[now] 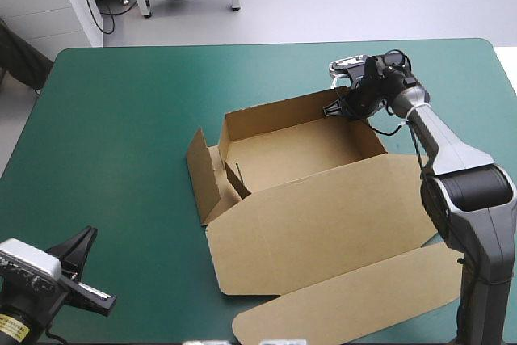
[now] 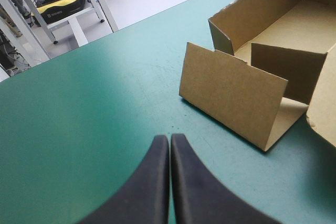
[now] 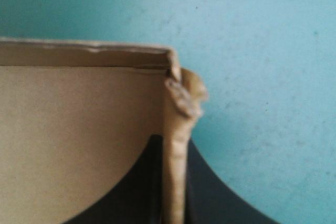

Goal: Fold the box

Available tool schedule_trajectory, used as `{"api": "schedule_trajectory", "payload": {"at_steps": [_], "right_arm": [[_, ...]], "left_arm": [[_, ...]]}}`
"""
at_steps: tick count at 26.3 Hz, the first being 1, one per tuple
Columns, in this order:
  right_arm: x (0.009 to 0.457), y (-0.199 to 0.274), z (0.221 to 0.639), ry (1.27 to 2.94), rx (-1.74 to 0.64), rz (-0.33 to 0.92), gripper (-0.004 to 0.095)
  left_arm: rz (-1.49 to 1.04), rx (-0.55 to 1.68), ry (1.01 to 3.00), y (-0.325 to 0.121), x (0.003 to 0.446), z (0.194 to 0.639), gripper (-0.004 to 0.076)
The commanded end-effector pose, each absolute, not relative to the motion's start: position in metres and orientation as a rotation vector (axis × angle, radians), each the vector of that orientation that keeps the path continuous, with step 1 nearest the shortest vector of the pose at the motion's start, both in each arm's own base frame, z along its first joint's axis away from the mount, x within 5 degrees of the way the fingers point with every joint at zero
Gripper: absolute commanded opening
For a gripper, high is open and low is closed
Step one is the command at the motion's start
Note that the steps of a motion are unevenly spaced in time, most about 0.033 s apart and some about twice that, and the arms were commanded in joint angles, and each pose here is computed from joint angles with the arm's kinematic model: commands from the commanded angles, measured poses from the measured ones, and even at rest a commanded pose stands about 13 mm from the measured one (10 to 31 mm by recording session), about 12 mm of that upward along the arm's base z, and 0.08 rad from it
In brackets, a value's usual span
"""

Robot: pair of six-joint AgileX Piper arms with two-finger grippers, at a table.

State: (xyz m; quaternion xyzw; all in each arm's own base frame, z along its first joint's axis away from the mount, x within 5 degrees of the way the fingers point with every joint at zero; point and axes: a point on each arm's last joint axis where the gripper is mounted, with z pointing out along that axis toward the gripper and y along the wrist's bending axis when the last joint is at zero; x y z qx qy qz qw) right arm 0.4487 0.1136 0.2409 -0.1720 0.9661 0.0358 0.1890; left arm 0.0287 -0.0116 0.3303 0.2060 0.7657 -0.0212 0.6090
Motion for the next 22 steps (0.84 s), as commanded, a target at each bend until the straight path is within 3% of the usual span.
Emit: {"api": "schedule_trajectory", "payload": {"at_steps": [1, 4, 10, 13, 18, 22], "right_arm": [[0.413, 0.126, 0.234, 2.976, -0.553, 0.15, -0.0015], [0.41, 0.131, 0.242, 2.946, -0.586, 0.083, -0.0015], [0.417, 0.132, 0.258, 2.873, -0.627, 0.071, 0.0013], [0.421, 0.135, 0.274, 2.807, -0.659, 0.088, 0.0127], [0.424, 0.134, 0.323, 2.645, -0.645, 0.068, 0.0432], [0.409, 0.123, 0.371, 2.526, -0.6, -0.006, 0.0473]], "left_arm": [[-0.057, 0.449, 1.709, -0.012, 0.032, 0.342, -0.0008], [-0.057, 0.451, 1.715, -0.012, 0.032, 0.342, -0.0008], [-0.057, 0.451, 1.715, -0.012, 0.032, 0.342, -0.0008], [-0.057, 0.452, 1.717, -0.012, 0.032, 0.341, -0.0008], [-0.058, 0.461, 1.745, -0.012, 0.031, 0.339, -0.0008], [-0.058, 0.464, 1.756, -0.012, 0.031, 0.338, -0.0008]]}}
